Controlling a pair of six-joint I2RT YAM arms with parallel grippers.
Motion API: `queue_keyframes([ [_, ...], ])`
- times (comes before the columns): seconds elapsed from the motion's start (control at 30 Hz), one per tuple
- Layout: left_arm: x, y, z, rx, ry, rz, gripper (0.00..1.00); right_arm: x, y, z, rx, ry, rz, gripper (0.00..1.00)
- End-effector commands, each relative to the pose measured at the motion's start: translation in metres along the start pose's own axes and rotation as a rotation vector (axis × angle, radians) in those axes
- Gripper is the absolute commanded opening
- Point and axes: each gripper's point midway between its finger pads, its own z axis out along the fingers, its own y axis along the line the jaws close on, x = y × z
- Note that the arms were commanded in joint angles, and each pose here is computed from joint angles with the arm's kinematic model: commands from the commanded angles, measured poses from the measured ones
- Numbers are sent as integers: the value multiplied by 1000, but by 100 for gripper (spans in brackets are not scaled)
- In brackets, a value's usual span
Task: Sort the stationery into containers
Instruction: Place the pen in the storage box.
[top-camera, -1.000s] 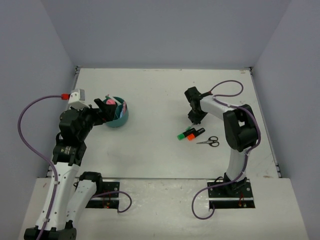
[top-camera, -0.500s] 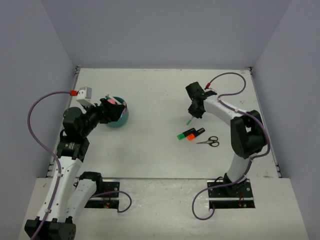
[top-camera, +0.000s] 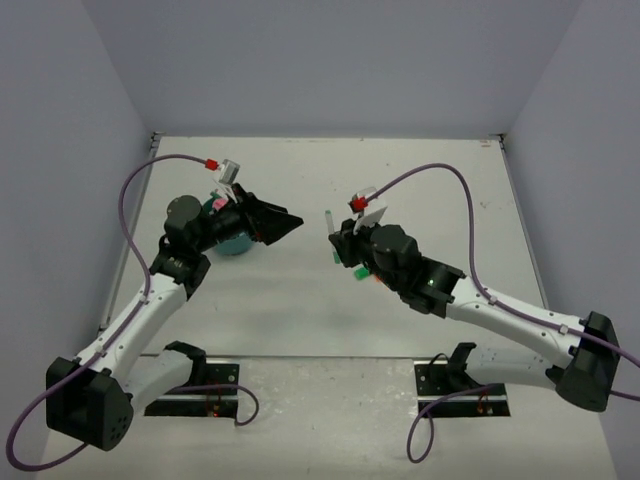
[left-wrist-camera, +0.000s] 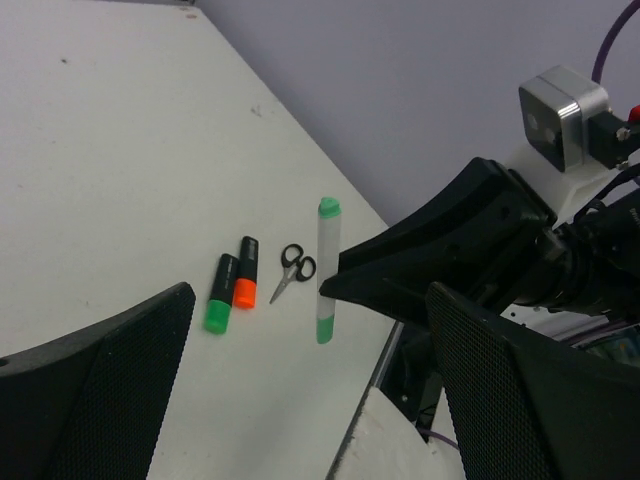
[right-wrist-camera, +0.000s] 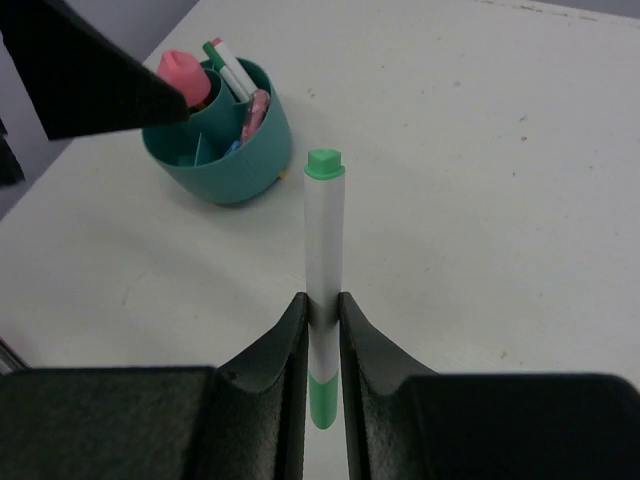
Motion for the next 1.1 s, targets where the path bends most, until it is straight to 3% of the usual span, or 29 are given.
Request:
queue_keyframes([
  [0.0, -19, -44, 2, 189, -62, 97, 100, -29, 34, -23, -221, -112, -124, 0],
  [0.27, 10, -58, 23, 289, 23, 58, 99, -46, 57, -45, -337, -146, -103, 0],
  [0.43, 12, -78, 33, 363, 28, 70, 93, -45, 61, -43, -347, -145, -94, 0],
  [0.5, 13, -81, 35, 378, 36, 71, 86, -47, 60, -43, -345, -151, -89, 0],
  [0.7, 18, -82, 42, 375, 49, 60, 21, -50, 58, -48, -340, -156, -95, 0],
  [0.83, 17, -75, 46, 342, 41, 56, 0, -43, 58, -47, -343, -125, -113, 0],
  [0.87, 17, -73, 47, 330, 40, 56, 0, -42, 57, -47, -340, -122, -113, 0],
  [0.93, 11, -65, 52, 270, 26, 48, 0, -41, 48, -45, -288, -124, -95, 49],
  [0.97, 5, -57, 56, 211, 12, 43, 0, -40, 40, -43, -242, -124, -78, 83],
  [1.0, -4, -44, 60, 117, -10, 46, 0, -36, 34, -43, -211, -115, -57, 96],
  [1.07, -2, -14, 60, -49, 9, 61, 0, -28, 21, -44, -154, -105, -21, 99],
])
